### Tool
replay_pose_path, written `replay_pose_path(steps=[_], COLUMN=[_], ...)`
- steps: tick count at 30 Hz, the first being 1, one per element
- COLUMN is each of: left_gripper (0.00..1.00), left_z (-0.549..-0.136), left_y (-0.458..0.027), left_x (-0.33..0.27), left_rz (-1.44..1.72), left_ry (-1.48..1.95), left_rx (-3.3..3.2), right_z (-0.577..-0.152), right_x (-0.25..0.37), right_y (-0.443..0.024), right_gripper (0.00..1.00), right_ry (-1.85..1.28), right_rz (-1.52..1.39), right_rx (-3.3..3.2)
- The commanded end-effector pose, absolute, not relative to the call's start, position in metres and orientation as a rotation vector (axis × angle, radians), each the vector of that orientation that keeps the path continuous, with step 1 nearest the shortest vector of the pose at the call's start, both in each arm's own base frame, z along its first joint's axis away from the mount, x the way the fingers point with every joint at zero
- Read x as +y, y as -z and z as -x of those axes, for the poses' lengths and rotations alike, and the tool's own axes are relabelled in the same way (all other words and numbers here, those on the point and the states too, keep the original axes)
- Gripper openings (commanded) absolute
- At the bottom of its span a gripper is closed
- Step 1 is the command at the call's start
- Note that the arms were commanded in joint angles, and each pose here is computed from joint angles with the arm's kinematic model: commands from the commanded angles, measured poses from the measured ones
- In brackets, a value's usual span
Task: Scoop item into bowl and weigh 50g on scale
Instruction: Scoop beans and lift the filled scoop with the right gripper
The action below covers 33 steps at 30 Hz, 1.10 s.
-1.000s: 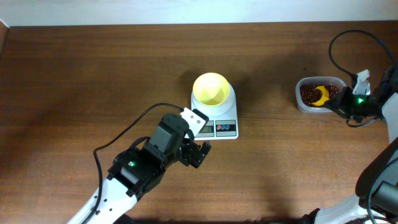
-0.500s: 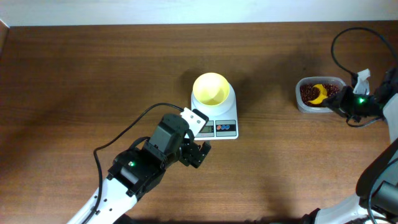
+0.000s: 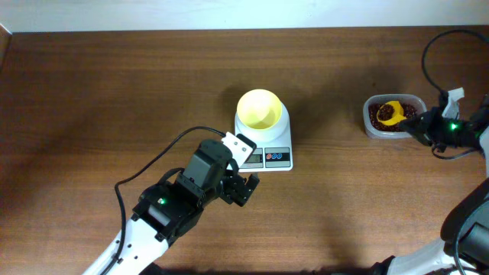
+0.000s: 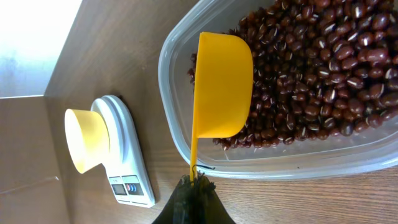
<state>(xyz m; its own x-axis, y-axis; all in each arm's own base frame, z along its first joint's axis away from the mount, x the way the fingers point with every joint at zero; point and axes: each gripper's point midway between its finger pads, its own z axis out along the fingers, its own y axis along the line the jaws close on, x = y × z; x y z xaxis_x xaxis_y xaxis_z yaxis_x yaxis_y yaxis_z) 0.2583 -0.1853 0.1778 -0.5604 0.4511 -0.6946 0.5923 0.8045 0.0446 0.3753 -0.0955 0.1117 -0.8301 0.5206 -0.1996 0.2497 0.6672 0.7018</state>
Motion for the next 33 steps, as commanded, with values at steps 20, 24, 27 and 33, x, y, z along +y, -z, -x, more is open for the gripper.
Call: replay_pose_path(steps=[20,24,27,33], left_gripper=[0.99,0.99,0.99,0.99], left_z=[-0.258,-0.258,-0.258,-0.258], left_y=[-0.177,-0.177,-0.177,-0.177], left_x=[-0.182,-0.182,-0.182,-0.182], left_rz=[-0.741,-0.741,-0.741,-0.741], left_ry=[0.247,0.247,0.246,0.247], left_rx=[2.266,2.266,2.266,2.266], right_z=[-0.367,-0.370,-0.373,-0.380], right_x=[-0.096,-0.088,-0.074,-0.015], right_y=[-0.154,-0.165,-0.169,-0.170], right_gripper=[0.04,0.04,0.04,0.04], right_ry=[-1.335,-1.408,-1.448,-1.534], right_rz=[-0.589,-0.558,-0.517,-0.352], right_rx=[2.211,2.153,2.154,2.230])
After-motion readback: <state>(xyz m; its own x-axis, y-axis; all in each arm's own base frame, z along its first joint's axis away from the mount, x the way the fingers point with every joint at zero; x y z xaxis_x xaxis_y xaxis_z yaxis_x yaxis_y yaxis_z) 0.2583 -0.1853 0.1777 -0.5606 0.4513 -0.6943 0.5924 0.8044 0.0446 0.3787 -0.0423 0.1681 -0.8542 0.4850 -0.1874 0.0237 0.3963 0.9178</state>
